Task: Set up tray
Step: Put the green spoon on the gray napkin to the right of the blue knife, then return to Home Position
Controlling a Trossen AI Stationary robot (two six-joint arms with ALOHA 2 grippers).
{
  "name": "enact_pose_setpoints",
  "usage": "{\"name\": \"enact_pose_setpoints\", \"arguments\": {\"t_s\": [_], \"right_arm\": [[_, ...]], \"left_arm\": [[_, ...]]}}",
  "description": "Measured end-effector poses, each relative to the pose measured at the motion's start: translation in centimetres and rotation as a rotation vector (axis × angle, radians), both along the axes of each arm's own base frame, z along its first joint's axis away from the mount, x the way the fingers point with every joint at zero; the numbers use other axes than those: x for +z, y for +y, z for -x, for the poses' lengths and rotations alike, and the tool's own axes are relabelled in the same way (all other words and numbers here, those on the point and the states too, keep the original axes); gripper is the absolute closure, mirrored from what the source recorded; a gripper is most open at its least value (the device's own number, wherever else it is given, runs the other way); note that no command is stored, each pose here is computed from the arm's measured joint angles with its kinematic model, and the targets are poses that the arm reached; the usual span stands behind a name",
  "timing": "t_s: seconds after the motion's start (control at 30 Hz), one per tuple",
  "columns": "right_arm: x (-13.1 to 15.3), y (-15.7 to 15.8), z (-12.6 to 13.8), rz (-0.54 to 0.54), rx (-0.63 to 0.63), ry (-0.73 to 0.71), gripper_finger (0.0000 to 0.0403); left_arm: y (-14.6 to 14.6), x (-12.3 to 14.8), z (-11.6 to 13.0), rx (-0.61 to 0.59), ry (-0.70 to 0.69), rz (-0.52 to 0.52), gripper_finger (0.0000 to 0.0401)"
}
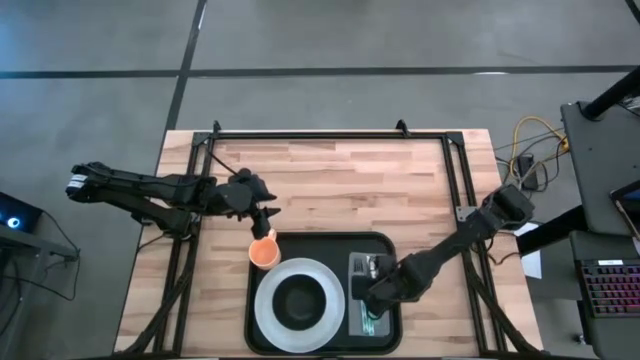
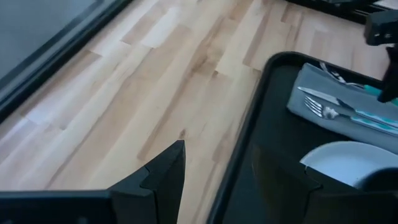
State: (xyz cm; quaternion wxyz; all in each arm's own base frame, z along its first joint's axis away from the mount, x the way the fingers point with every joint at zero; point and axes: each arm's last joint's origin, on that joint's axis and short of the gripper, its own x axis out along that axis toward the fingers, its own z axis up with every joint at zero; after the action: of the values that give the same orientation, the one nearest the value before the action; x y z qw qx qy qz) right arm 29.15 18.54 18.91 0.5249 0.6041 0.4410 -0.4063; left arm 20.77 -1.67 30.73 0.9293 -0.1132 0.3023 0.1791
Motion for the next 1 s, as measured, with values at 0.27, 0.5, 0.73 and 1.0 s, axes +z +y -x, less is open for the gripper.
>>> {"name": "enact_pose_setpoints", "arguments": {"t_s": [0.27, 0.5, 0.73, 1.0], "right_arm": [[-0.9, 0.8, 0.3, -0.014, 0.008, 0.026, 0.0360], [-2.1, 0.6, 0.5, -0.010, 0.001, 0.075, 0.0346], [-3.1, 0.9, 0.3, -0.036, 0.017, 0.106, 0.0326], [-2.7, 0.9, -0.1, -0.041, 0.013, 0.078, 0.0296]], "left_arm": [[-0.2, 0.0, 0.0, -0.045, 0.004, 0.035, 0.0235], [-0.4, 0.0, 0.0, -0.053, 0.003, 0.036, 0.0235], [-0.6, 0.0, 0.1, -0.062, 0.003, 0.039, 0.0235], [-0.6, 0.0, 0.1, -0.062, 0.000, 0.040, 0.0235]]}}
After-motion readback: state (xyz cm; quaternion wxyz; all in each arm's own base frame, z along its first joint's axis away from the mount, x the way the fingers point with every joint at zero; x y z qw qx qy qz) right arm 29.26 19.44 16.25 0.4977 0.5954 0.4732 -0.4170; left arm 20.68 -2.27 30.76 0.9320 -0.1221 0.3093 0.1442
